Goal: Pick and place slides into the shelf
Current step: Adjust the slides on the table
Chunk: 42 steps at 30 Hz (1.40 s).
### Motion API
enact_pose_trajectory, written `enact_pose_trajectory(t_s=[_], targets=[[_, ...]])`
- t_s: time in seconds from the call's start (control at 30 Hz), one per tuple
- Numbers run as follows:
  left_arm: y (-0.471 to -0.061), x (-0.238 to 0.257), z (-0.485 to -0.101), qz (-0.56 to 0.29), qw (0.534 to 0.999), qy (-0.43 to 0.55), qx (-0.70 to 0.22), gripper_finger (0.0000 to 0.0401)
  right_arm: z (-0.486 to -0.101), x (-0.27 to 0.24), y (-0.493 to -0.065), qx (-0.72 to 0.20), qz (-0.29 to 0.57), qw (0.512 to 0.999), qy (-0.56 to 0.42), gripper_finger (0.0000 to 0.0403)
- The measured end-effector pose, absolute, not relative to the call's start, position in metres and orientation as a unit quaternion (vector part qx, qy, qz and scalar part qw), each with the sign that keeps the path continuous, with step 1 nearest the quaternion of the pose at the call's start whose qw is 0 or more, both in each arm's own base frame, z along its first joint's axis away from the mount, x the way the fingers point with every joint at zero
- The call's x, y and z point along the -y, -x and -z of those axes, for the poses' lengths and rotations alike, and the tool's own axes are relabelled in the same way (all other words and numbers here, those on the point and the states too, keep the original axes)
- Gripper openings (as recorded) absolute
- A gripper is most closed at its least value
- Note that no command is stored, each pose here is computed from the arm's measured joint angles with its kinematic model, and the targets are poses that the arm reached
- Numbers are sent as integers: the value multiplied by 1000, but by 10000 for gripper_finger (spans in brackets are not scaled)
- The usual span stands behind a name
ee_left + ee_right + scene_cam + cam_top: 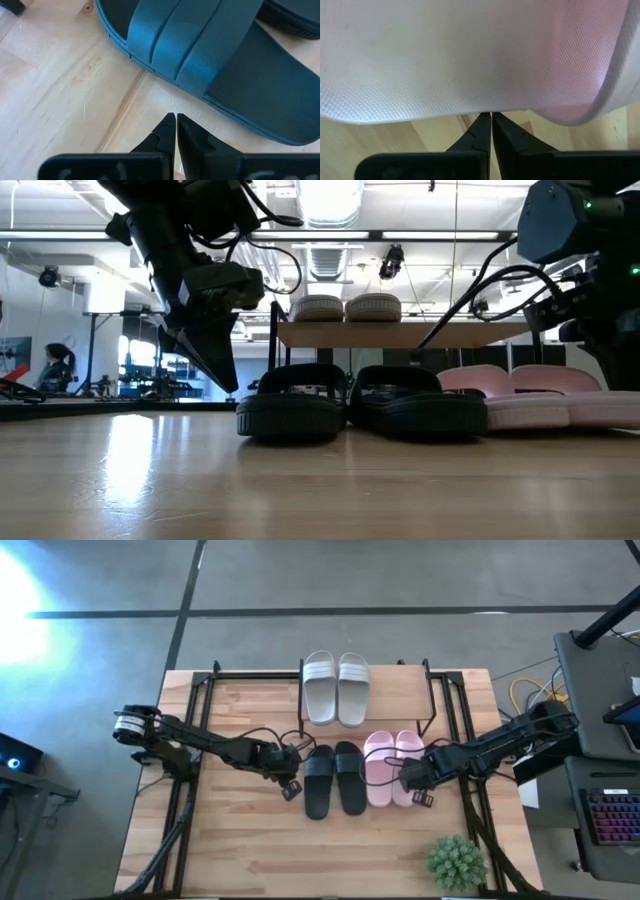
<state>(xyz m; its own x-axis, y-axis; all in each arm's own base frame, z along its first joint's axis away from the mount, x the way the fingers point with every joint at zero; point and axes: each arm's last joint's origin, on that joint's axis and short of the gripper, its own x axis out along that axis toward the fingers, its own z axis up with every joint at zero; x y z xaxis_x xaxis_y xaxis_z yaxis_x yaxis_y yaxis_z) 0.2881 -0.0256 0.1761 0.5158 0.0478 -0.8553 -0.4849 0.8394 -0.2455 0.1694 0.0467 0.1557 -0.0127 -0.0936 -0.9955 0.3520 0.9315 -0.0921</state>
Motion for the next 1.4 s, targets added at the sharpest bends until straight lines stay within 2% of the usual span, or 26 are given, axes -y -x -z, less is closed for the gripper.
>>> enact_pose_trajectory(t_s=[0.23, 0.4, 0.7, 0.87, 1.2, 1.4], targets=[[-288, 32, -176, -138, 813, 304, -476, 2, -156, -47, -170, -692, 159, 697, -97, 9], [-287, 43, -174, -97, 824, 269, -490, 2, -156, -47, -170, -692, 160, 697, -99, 9], [-308, 46, -149, -85, 836, 274, -469, 2, -156, -48, -173, -686, 132, 711, -82, 9], [-316, 45, -136, -105, 837, 270, -464, 2, -156, -48, -173, -687, 130, 710, -83, 9], [-317, 29, -141, -161, 850, 253, -434, 2, -156, -48, -172, -693, 124, 705, -88, 9], [-314, 24, -145, -170, 843, 242, -450, 2, -156, -48, -172, -691, 132, 706, -80, 9]])
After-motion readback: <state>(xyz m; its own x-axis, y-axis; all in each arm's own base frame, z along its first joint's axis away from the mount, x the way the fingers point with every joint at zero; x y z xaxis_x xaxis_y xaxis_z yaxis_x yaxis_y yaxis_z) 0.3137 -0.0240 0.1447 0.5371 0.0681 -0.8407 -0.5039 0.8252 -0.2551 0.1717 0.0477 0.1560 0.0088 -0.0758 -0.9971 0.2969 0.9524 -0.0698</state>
